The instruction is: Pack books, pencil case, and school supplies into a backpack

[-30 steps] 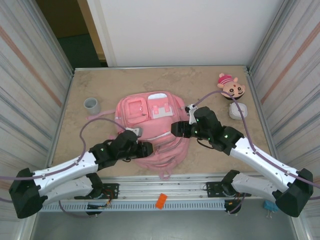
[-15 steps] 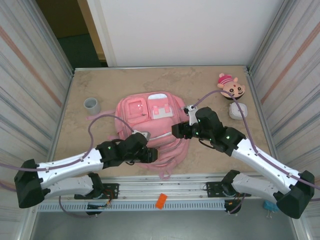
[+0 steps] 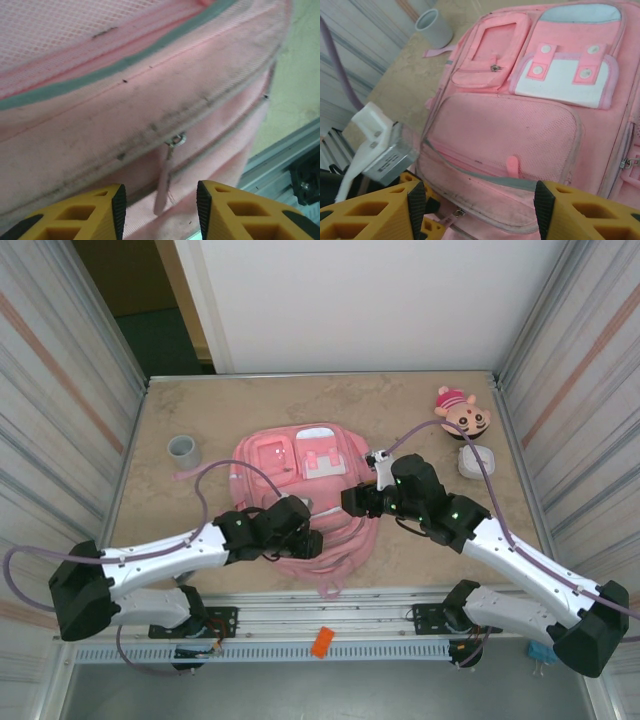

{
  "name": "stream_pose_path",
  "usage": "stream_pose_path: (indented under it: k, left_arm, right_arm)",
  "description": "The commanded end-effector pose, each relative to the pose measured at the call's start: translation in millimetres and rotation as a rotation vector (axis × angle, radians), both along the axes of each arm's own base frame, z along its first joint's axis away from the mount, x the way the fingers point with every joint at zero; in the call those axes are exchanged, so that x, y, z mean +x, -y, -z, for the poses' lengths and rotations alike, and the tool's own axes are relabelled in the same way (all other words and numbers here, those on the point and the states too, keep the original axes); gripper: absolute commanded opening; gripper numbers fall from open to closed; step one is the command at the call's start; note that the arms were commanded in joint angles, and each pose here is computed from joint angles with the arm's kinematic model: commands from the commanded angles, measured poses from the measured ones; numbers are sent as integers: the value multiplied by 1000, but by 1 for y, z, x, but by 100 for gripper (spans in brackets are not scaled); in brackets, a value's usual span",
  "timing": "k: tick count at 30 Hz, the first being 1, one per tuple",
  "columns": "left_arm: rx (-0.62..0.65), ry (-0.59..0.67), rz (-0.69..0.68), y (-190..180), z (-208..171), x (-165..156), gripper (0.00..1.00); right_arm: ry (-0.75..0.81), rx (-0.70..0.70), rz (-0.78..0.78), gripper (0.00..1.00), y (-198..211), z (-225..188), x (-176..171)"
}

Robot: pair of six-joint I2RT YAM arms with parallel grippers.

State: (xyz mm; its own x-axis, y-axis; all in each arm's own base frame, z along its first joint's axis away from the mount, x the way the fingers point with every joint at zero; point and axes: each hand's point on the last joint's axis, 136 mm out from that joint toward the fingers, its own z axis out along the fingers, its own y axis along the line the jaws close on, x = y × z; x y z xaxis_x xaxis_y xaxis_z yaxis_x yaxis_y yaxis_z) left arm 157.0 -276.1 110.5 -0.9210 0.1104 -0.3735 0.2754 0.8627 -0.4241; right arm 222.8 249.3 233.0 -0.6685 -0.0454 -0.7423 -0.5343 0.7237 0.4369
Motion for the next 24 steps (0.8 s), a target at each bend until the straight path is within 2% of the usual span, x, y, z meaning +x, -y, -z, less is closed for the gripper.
stream_pose_path:
  k: [1, 12, 16, 19, 24]
  left_arm:
    - [18, -8, 9, 1, -2, 3, 42]
    - [13, -51, 82, 19, 2, -1, 22]
    - [11, -43, 74, 16, 0, 0, 10]
    - [13, -27, 39, 4, -1, 2, 3]
    - [-46, 10, 7, -11, -6, 0, 0]
  right_arm:
    - [45, 13, -33, 60, -2, -8, -5]
    - [63, 9, -22, 60, 5, -10, -6]
    - [78, -1, -28, 60, 6, -9, -8]
    - [128, -16, -98, 63, 1, -7, -12]
    - [263, -163, -267, 67, -11, 5, -26]
